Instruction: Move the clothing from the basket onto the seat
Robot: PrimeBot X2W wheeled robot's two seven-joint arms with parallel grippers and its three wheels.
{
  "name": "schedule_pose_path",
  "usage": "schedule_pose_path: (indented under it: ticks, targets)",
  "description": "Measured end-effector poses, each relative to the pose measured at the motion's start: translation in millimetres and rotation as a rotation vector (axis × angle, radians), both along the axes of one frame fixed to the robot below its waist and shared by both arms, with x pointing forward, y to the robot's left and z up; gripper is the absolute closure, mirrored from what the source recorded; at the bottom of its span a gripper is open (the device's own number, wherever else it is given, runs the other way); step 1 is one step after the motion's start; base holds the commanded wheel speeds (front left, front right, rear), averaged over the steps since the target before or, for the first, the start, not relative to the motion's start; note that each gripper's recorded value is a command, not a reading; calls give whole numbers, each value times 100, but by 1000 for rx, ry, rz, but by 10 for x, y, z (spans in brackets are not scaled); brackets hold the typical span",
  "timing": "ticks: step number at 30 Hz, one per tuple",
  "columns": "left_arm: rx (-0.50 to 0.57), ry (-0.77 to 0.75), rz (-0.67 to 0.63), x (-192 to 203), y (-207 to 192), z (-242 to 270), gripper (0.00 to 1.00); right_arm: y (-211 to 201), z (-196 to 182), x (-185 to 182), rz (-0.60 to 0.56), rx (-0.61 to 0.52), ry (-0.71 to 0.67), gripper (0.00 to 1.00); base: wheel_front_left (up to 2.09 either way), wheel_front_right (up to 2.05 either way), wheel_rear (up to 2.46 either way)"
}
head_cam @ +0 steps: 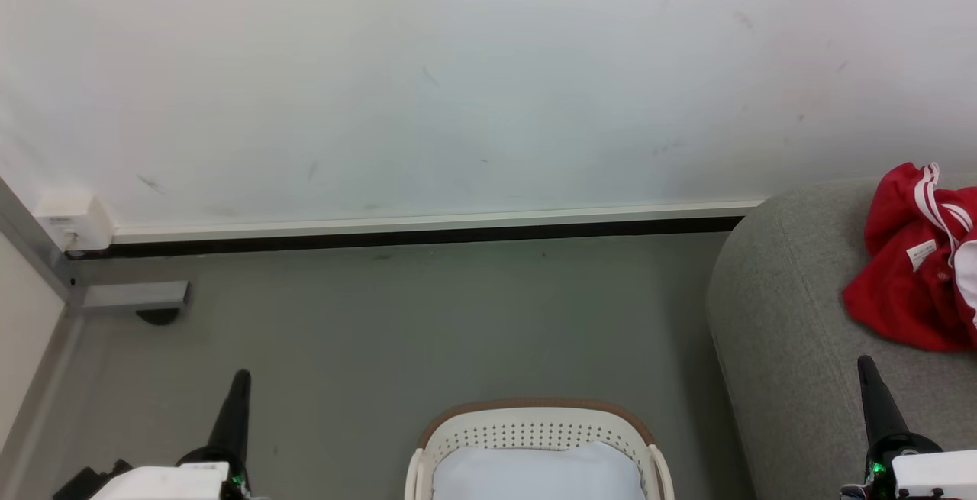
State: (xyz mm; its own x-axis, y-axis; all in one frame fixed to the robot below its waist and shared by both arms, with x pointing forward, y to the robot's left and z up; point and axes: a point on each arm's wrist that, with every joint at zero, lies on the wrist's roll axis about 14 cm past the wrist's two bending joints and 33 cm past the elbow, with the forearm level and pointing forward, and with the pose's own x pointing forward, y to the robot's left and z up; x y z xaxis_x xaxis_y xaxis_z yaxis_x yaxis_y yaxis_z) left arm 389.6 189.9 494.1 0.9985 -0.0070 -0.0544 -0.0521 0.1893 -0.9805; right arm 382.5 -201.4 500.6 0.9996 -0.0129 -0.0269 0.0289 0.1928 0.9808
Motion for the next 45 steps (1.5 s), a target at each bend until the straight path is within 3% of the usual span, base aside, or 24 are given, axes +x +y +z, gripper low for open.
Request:
schedule_pose_path:
  ticks: [29, 45]
  targets:
    - [-190, -46, 12, -3, 89, 119, 100, 12, 43, 57, 9, 191, -19, 100, 0, 0, 0]
    - [-190, -48, 12, -3, 92, 121, 100, 15, 48, 59, 9, 196, -21, 100, 0, 0, 0]
